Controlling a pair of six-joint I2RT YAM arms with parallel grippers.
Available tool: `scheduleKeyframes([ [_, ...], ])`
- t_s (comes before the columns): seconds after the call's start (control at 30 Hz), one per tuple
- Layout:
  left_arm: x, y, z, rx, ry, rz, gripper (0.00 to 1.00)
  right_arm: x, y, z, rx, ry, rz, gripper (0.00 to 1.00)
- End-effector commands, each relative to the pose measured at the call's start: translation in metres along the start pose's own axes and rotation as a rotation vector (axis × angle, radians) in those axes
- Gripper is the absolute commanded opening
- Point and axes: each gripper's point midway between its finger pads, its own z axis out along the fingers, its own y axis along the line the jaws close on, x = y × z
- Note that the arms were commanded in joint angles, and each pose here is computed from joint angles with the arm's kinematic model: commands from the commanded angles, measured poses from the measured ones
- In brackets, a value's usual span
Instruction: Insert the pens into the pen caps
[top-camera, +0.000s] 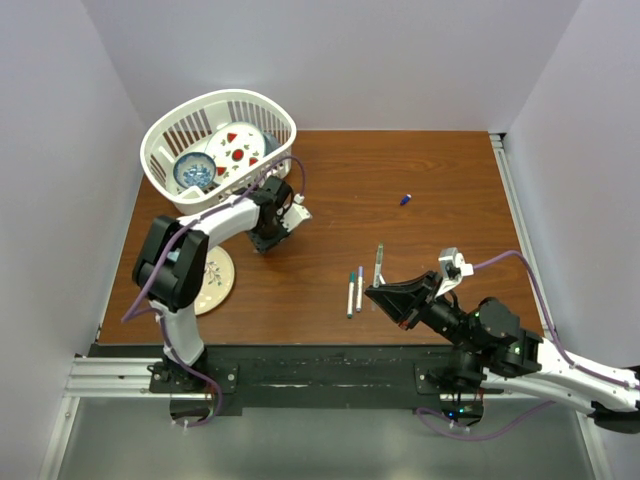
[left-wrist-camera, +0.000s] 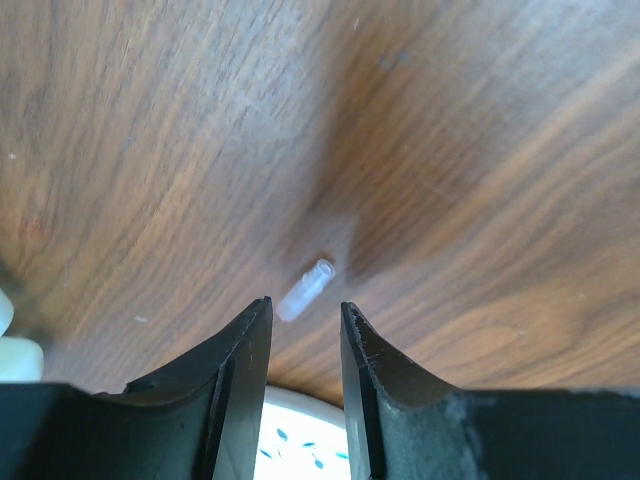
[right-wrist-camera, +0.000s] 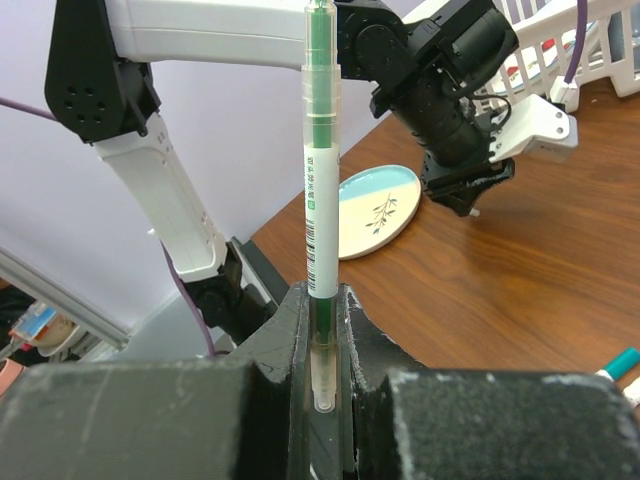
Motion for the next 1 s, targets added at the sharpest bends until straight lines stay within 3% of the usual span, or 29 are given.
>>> scheduleKeyframes([
  [0.0, -0.011, 0.009, 0.004, -0.002, -0.021, 0.010, 0.38, -0.025, 0.005, -0.004, 0.003, -0.063, 0.000, 0.00],
  [0.2, -0.002, 0.006, 0.013, 0.005, 0.008, 0.000, 0.35, -0.032, 0.007, -0.008, -0.007, -0.086, 0.011, 0.00],
  [0.37, 0.004, -0.011, 0.018, 0.098, 0.051, -0.025, 0.20, -0.030, 0.007, -0.011, -0.013, -0.075, 0.008, 0.00],
  [0.4, 0.004, -0.013, 0.019, 0.114, 0.049, -0.030, 0.08, -0.028, 0.006, -0.010, -0.008, -0.067, 0.007, 0.00],
  [0.43, 0.004, -0.018, 0.019, 0.137, 0.049, -0.043, 0.02, -0.027, 0.006, -0.010, -0.006, -0.063, 0.009, 0.00],
  [0.53, 0.000, -0.024, 0.018, 0.172, 0.039, -0.082, 0.00, -0.026, 0.006, -0.008, 0.002, -0.051, 0.004, 0.00],
  [0.73, -0.053, -0.035, -0.020, 0.275, -0.180, -0.222, 0.00, 0.003, -0.011, 0.004, 0.089, 0.038, 0.003, 0.00],
  [0.93, -0.107, -0.043, -0.090, 0.362, -0.531, -0.406, 0.00, 0.064, -0.021, 0.018, 0.068, 0.200, -0.068, 0.00],
  [0.97, -0.114, -0.042, -0.113, 0.372, -0.611, -0.435, 0.00, 0.062, -0.014, 0.023, 0.029, 0.175, -0.065, 0.00],
])
